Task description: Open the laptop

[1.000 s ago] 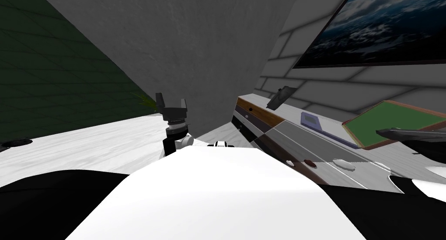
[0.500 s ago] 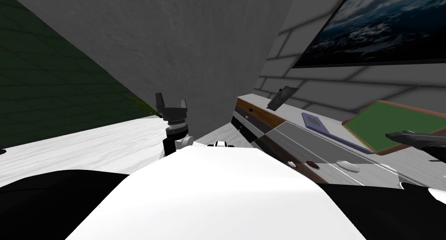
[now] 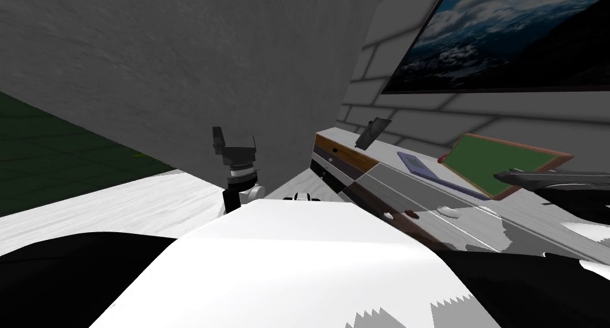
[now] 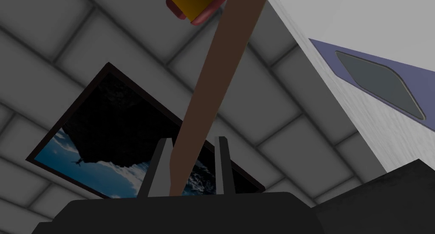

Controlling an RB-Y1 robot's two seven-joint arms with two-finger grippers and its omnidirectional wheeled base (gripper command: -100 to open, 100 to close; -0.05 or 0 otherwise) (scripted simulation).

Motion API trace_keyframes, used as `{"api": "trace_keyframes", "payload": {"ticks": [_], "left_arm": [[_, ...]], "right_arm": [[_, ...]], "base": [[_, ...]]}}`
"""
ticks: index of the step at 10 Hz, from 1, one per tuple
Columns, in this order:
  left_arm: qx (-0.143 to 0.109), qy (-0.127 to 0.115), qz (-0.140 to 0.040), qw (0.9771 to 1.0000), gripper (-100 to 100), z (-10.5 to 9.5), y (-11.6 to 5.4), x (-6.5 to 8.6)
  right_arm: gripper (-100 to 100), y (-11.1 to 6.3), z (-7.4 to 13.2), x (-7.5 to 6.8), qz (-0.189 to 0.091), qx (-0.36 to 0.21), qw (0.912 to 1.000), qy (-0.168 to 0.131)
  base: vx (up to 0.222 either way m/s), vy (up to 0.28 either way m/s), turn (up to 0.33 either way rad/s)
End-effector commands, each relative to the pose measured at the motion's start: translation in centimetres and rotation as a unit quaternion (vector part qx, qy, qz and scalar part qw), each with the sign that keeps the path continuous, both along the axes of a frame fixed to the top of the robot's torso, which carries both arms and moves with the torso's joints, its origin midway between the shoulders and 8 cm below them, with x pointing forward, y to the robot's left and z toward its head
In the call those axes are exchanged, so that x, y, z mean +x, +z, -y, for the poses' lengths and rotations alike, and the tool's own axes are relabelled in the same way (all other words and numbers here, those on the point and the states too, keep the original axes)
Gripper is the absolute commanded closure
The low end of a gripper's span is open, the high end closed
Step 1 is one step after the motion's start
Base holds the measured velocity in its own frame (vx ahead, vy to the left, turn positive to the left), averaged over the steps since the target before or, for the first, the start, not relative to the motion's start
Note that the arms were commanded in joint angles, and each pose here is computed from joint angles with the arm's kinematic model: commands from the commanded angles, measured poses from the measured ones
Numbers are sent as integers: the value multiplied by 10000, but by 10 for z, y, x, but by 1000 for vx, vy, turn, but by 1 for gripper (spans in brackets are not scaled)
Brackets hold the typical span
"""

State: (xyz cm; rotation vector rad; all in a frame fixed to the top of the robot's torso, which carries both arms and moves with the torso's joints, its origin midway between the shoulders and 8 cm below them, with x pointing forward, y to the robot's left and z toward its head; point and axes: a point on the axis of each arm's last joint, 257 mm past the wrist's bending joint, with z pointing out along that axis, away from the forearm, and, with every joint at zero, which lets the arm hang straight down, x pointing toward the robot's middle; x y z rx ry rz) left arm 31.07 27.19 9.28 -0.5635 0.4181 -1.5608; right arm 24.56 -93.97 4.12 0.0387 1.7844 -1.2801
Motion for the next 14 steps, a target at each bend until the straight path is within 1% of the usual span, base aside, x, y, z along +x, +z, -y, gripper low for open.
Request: {"api": "trace_keyframes", "payload": {"ticks": [1,2,3,4,5,6,7,8,9,10,11,12,13,14], "left_arm": [[-1,-1,1,10000,0,0,0,0],[-1,-2,1,10000,0,0,0,0],[-1,-2,1,10000,0,0,0,0],[0,0,-1,10000,0,0,0,0],[1,1,-1,10000,0,0,0,0],[0,0,0,10000,0,0,0,0],[0,-1,1,10000,0,0,0,0],[0,0,-1,10000,0,0,0,0],[0,0,0,10000,0,0,0,0],[0,0,0,10000,0,0,0,0],[0,-2,1,10000,0,0,0,0],[0,-2,1,10000,0,0,0,0],[0,0,-1,10000,0,0,0,0],[0,0,0,10000,0,0,0,0]], "right_arm": [[100,-1,-2,10,-57,-32,9999,106],[100,4,-4,16,33,-34,9999,138],[100,-1,-19,46,-98,-121,9991,399],[100,1,-32,67,-101,-156,9979,614],[100,0,-40,80,-125,-168,9970,742],[100,3,-41,83,-77,-172,9969,759],[100,2,-59,112,-132,-263,9945,1005],[100,0,-68,127,-158,-269,9931,1133],[100,-2,-71,131,-203,-273,9925,1176],[100,-2,-72,131,-203,-275,9924,1183],[100,1,-81,142,-183,-309,9906,1323],[100,-1,-102,168,-235,-401,9868,1550],[100,0,-120,189,-264,-440,9826,1786],[100,2,-134,200,-261,-476,9792,1955]], "base": [[-17,8,9],[-35,8,26],[143,-75,-321],[204,-83,-423],[122,-30,-406],[43,4,-188],[181,-57,-383],[213,-38,-487],[99,6,-369],[19,5,-60],[-21,0,50],[132,-29,-283],[220,-17,-460],[137,6,-507]]}}
